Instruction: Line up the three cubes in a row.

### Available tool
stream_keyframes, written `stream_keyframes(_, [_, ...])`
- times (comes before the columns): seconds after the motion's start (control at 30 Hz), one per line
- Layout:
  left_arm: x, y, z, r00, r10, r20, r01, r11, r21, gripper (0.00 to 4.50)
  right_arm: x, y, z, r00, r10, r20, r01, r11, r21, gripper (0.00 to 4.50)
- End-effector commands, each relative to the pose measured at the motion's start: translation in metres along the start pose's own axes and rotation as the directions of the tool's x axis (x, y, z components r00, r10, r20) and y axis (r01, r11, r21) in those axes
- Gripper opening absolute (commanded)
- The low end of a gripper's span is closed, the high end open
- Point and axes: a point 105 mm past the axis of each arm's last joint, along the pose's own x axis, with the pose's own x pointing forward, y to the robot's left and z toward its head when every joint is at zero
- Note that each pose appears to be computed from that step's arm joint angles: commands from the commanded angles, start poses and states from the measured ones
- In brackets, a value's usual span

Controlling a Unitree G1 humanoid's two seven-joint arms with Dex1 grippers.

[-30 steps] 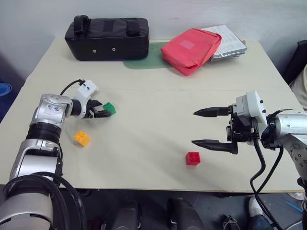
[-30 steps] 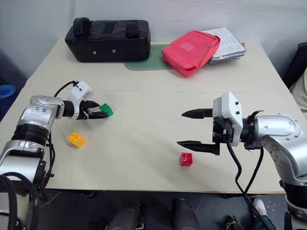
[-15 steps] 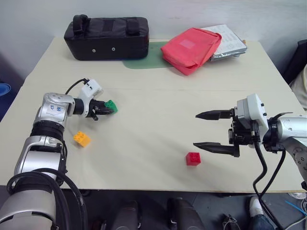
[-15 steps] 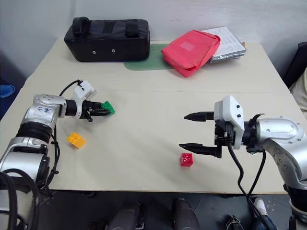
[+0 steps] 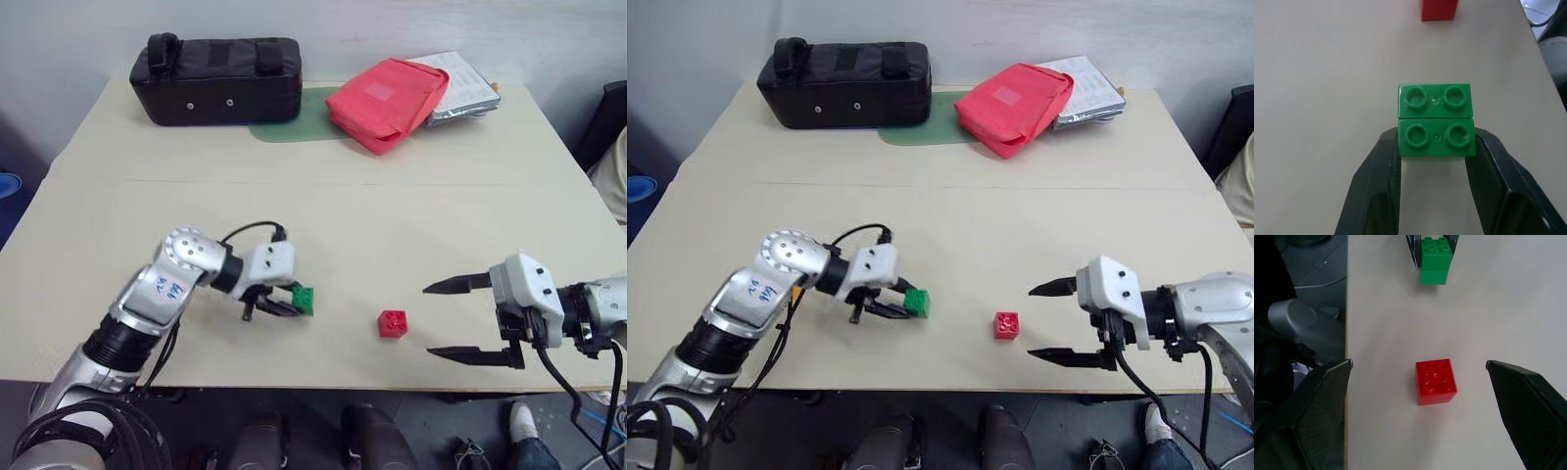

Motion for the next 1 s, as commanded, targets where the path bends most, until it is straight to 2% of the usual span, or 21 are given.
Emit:
stream_keyframes(0.03, [0.004,0.001,0.003,0.999,0.043,-0.020,-0.042,0.999,0.033,1.49,-0.002,0.004,0.009,1.000,0.023,-0.007,-0.023,0.997,-0.077,4.50])
stream_keyframes(0.33, [0.015,-0.011,0.005,0.999,0.033,0.016,-0.033,0.999,0.006,1.49,0.004,0.002,0.009,1.000,0.024,0.002,-0.023,0.996,-0.085,4.50])
stream_keyframes(1.0, [0.023,-0.010,0.001,0.999,0.046,-0.005,-0.046,0.999,0.010,1.49,0.010,0.001,0.007,1.000,0.008,0.024,-0.006,0.997,-0.074,4.50])
